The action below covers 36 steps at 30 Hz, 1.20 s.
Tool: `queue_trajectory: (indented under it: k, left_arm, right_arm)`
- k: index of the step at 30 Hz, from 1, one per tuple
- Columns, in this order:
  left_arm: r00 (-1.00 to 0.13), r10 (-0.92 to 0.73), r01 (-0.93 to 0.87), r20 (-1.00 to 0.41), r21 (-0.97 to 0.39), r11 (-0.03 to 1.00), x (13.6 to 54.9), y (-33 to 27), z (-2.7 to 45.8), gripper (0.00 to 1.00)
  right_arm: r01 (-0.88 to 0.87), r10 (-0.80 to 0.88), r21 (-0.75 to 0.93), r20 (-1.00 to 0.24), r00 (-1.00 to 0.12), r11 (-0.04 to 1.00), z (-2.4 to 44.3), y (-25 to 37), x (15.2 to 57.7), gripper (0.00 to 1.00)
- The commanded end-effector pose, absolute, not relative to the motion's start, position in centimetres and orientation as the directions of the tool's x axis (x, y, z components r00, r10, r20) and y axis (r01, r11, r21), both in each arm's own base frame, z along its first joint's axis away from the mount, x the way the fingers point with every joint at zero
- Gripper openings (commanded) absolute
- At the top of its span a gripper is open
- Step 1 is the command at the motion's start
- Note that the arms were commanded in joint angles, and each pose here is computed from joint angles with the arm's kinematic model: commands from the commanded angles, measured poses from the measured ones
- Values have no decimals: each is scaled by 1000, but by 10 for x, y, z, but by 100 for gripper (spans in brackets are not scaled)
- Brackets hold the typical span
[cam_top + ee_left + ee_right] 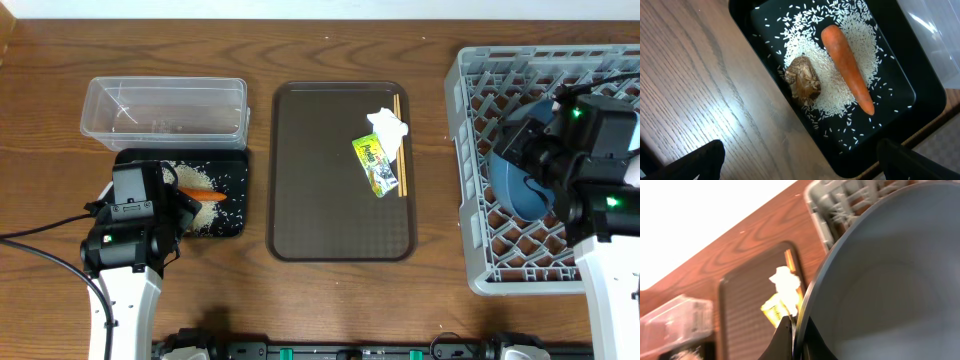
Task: Sort waste into correct bins and load items into the dishwasher rack
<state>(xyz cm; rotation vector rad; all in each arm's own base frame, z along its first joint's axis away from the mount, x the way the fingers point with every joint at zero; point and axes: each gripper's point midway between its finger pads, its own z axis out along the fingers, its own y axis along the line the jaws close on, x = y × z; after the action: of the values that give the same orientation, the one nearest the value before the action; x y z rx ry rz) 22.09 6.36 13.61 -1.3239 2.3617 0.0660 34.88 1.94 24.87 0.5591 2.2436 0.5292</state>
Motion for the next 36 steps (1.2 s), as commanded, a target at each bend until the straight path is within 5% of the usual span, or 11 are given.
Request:
queue_trajectory:
  k: [1,13,20,36]
  left_arm:
    - [-450,-795,-821,-406,-161,548,222,67,141,98]
    - [-450,-795,-821,-407,-161,547,222,67,141,98]
    - [-450,-795,-821,-406,-161,548,222,67,141,98]
    - [-450,-795,-821,-406,-161,548,222,67,141,98]
  right_arm:
    - [138,512,583,-547,-662,801,253,34,345,1]
    - [31,478,674,-490,-729,738,244,48,360,1]
    - [-163,416,809,-449,-791,565,256,77,375,1]
    - [-65,539,886,-336,-772,459,261,25,369,1]
